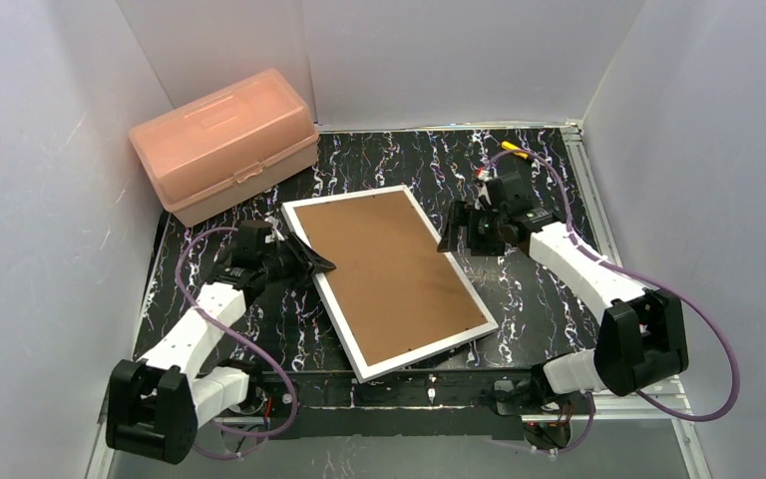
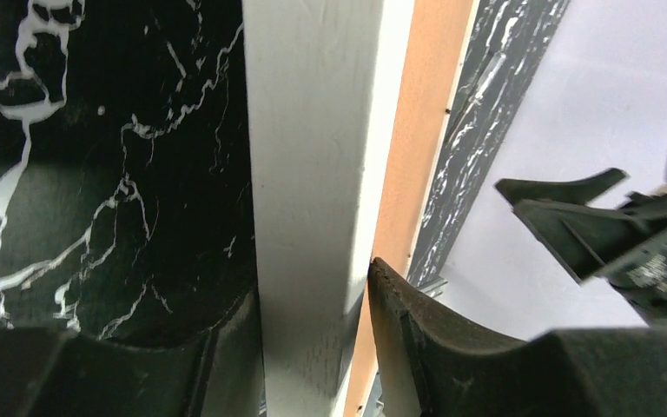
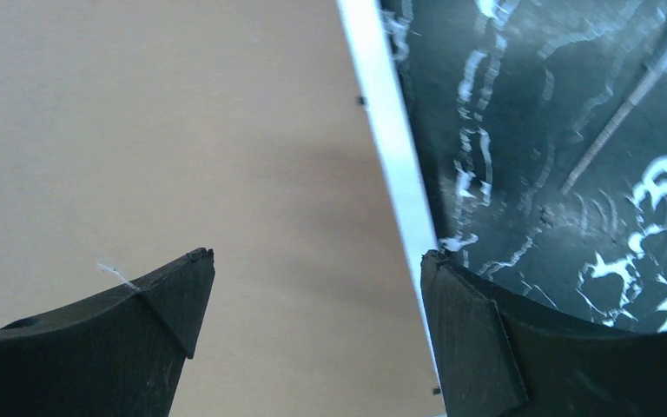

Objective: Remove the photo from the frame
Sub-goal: Turn over the photo frame at the center of the board.

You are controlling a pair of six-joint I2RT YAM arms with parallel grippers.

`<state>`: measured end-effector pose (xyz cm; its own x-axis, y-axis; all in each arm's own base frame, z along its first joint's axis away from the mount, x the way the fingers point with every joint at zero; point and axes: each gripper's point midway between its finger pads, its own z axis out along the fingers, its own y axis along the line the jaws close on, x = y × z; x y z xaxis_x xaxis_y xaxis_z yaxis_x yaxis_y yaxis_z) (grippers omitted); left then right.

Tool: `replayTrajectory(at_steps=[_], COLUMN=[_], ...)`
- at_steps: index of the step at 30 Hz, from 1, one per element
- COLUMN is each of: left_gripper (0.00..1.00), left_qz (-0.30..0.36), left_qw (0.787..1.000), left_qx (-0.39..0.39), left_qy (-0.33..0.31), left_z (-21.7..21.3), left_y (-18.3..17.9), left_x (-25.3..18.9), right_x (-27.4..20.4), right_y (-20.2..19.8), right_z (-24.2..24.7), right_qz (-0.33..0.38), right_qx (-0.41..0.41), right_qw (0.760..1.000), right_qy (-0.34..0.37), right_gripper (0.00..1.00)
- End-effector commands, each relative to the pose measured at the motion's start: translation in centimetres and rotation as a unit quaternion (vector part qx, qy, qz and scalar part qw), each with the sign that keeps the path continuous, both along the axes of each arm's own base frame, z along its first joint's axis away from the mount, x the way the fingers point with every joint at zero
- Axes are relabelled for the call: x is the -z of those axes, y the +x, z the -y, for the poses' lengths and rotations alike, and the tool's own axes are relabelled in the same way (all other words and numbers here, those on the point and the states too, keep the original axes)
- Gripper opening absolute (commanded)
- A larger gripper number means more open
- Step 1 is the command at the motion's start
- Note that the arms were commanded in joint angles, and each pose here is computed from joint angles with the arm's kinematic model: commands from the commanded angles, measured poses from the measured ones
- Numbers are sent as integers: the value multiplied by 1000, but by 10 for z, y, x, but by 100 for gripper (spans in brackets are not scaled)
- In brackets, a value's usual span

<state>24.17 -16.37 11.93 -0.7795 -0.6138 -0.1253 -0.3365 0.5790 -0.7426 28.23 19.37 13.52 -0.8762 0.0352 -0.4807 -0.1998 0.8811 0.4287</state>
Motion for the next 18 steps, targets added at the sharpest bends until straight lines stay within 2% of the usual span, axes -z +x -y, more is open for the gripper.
replayTrajectory(at_steps=[1, 10, 18], left_gripper=[40, 40, 47], left_qz=[56, 48, 32], left_qw=[995, 993, 994], left_qx=[46, 64, 75], left_qy=[-72, -83, -75], left_z=[14, 19, 19], left_y=[16, 39, 55], left_x=[-20, 3, 20], right_x=[22, 62, 78], right_y=[4, -8, -10], right_z=[19, 38, 54], right_qz=[-27, -45, -43], right_qx=[49, 90, 115], right_qw=[998, 995, 992], right_qy=[34, 4, -32], right_gripper=[94, 93, 93])
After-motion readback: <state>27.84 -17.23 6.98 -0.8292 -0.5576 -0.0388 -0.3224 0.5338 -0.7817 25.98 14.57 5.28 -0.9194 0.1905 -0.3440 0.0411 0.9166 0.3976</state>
